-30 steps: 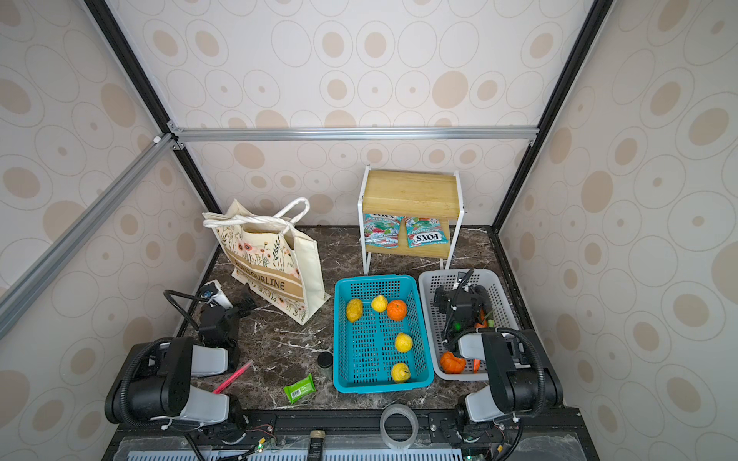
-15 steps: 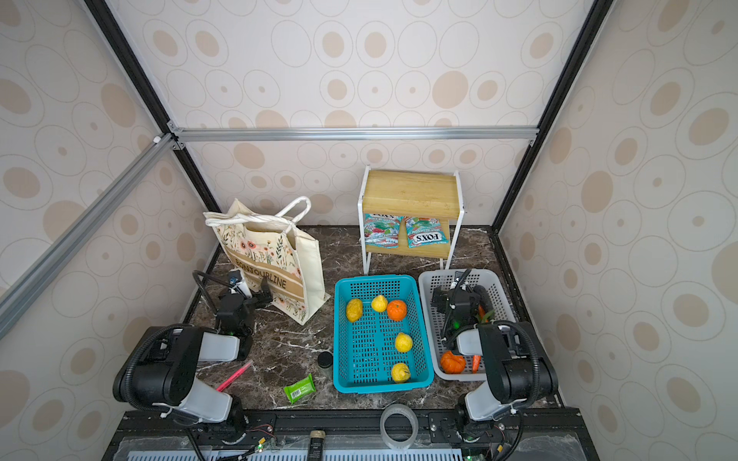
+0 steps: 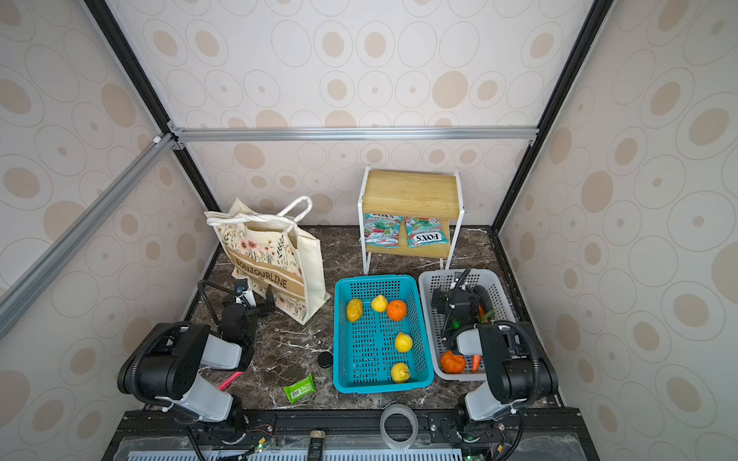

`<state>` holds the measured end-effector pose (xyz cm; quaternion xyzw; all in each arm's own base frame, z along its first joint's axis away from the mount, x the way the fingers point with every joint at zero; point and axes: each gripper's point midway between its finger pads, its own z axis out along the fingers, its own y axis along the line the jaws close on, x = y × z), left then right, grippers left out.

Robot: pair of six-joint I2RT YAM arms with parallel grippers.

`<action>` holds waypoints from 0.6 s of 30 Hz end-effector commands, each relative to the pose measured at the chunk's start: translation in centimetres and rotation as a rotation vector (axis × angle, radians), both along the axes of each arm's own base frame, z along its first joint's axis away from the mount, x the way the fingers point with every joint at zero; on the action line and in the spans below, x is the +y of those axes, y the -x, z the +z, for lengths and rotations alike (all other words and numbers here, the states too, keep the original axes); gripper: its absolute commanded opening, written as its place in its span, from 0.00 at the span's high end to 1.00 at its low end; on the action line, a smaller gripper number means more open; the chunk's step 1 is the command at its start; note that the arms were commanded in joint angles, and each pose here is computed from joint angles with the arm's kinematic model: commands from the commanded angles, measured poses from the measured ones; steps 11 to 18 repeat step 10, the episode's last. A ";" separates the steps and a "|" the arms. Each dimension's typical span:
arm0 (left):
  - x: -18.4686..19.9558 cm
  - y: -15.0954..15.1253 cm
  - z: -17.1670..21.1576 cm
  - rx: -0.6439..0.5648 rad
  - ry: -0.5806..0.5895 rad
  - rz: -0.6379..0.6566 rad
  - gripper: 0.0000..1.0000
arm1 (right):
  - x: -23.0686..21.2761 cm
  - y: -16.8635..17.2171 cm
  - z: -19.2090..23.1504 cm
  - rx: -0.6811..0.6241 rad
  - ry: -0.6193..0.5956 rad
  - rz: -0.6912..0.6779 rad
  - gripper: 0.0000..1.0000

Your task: Place the food into the grocery bag and tie it

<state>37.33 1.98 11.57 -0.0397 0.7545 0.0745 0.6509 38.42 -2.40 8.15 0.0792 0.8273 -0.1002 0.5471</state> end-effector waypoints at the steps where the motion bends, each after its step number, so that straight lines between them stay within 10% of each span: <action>1: -0.2 -0.2 1.5 -0.054 -0.029 -0.016 0.01 | 0.0 -0.6 0.9 -0.021 0.009 0.006 0.00; 18: -0.2 -0.4 1.4 -0.052 -0.018 -0.026 0.01 | 0.0 -0.6 0.8 -0.019 0.010 0.006 0.00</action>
